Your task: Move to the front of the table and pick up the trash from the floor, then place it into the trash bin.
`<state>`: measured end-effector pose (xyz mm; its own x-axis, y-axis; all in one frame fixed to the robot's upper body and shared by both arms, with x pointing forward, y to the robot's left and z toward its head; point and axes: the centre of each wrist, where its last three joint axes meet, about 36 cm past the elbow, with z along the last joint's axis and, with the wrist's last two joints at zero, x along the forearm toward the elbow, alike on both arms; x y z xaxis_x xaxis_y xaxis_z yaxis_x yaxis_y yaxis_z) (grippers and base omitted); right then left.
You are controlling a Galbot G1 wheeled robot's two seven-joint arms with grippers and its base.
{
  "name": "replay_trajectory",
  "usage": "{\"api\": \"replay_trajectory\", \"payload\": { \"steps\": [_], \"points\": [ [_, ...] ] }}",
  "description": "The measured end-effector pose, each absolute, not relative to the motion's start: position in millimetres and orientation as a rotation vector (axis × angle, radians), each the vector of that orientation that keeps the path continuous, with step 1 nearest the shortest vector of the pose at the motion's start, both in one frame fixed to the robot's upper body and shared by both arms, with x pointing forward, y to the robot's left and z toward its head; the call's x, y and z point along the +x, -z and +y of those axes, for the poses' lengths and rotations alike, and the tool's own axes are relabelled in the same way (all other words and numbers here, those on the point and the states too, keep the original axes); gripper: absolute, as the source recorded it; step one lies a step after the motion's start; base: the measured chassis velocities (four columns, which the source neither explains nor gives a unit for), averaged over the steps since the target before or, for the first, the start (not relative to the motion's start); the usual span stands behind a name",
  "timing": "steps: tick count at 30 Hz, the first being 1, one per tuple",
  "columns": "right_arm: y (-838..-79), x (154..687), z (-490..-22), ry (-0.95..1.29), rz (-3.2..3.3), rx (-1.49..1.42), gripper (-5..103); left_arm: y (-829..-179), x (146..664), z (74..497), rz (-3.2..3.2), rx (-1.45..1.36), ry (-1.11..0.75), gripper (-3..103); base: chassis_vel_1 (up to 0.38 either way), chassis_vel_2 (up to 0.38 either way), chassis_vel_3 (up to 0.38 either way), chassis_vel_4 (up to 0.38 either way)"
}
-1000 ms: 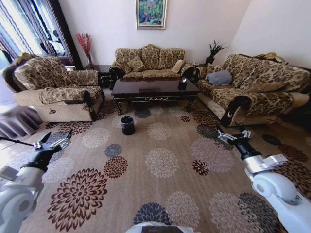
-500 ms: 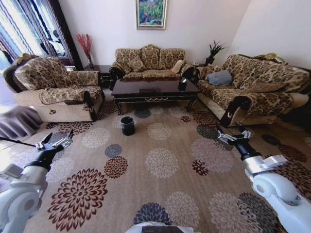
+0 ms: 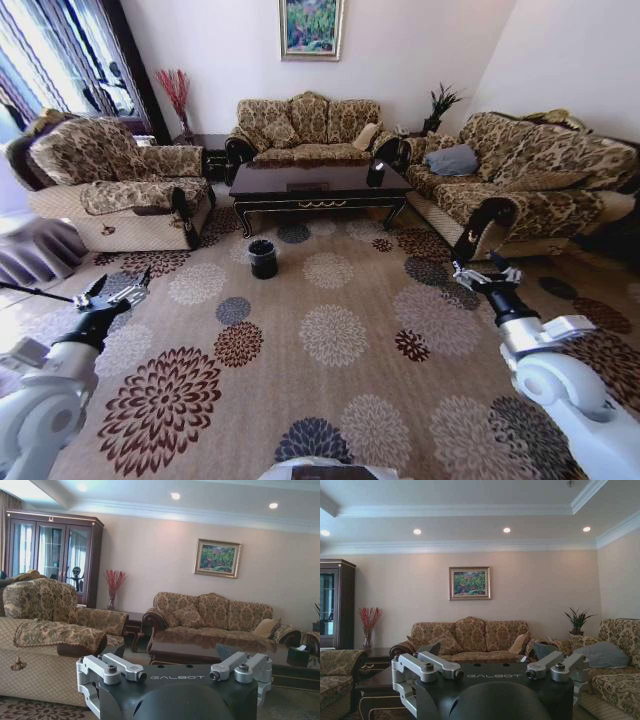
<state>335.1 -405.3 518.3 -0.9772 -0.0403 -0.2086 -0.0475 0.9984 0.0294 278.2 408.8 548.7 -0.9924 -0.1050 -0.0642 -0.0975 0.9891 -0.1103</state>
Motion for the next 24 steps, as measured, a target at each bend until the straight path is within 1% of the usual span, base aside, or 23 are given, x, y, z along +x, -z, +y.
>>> {"api": "replay_trajectory", "payload": {
  "steps": [24],
  "points": [
    [-517.8, 335.1, -405.1, -0.026, 2.935, -0.074, 100, -548.3, 278.1, 410.3, 3.067, -0.174, 0.140, 100, 0.000, 0.000, 0.000, 0.000]
  ]
}}
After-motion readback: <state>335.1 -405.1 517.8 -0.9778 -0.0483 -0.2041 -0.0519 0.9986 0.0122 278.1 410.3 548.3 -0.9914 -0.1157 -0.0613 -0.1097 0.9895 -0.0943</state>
